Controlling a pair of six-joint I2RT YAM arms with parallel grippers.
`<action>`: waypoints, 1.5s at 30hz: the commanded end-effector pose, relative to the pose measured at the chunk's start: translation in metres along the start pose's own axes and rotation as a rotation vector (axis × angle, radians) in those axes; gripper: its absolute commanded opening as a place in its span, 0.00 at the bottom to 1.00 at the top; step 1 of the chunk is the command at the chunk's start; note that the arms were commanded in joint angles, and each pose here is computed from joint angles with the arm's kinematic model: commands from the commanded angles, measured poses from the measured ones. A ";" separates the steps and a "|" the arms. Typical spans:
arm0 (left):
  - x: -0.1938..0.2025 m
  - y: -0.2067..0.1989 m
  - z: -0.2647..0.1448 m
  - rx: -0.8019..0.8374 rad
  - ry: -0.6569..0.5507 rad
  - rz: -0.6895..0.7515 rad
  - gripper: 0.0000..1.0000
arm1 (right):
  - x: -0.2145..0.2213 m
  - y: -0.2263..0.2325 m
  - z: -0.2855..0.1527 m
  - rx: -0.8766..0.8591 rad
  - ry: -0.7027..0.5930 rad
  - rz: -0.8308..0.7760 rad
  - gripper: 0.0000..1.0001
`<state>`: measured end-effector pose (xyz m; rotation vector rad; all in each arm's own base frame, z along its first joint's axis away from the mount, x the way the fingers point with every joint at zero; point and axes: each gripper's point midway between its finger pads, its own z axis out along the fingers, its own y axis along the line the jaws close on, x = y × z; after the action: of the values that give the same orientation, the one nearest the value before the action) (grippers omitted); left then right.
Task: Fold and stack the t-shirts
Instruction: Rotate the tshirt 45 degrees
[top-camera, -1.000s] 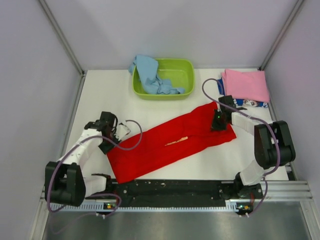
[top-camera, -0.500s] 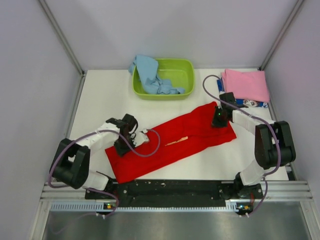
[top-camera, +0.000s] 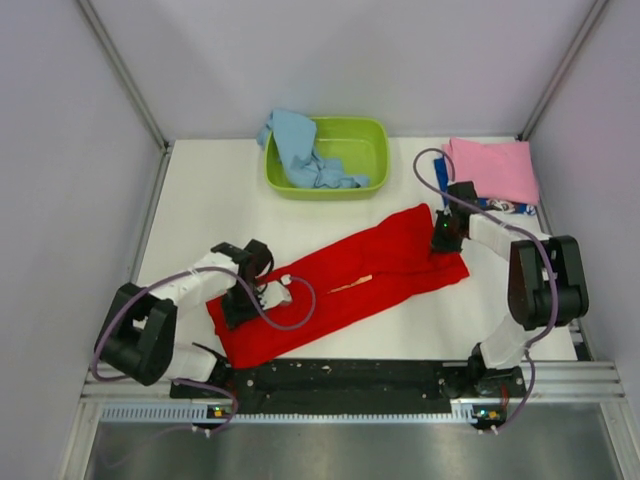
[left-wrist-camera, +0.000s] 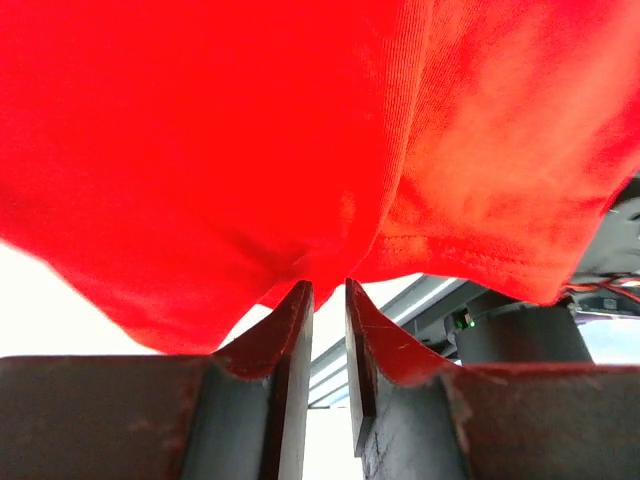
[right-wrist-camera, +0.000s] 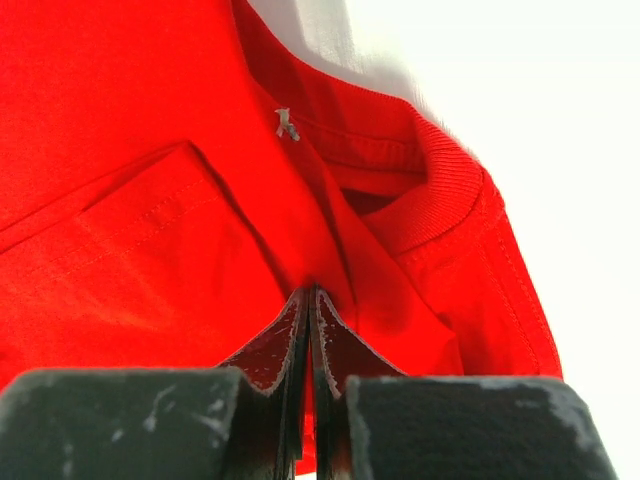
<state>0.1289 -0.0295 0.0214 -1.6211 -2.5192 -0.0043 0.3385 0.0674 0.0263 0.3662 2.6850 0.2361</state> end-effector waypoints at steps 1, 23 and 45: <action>-0.060 0.011 -0.068 0.012 -0.258 0.023 0.25 | -0.039 0.025 -0.042 -0.073 -0.117 -0.034 0.00; -0.021 0.065 -0.027 -0.120 -0.266 -0.281 0.30 | -0.047 -0.003 0.049 0.088 0.056 -0.008 0.00; -0.029 0.010 -0.023 -0.059 -0.248 -0.144 0.36 | -0.152 0.066 0.018 -0.134 -0.105 -0.192 0.01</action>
<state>0.1519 -0.0505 0.0198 -1.4658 -2.8039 0.0957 0.4788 0.0831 0.0333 0.1491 2.6826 0.2867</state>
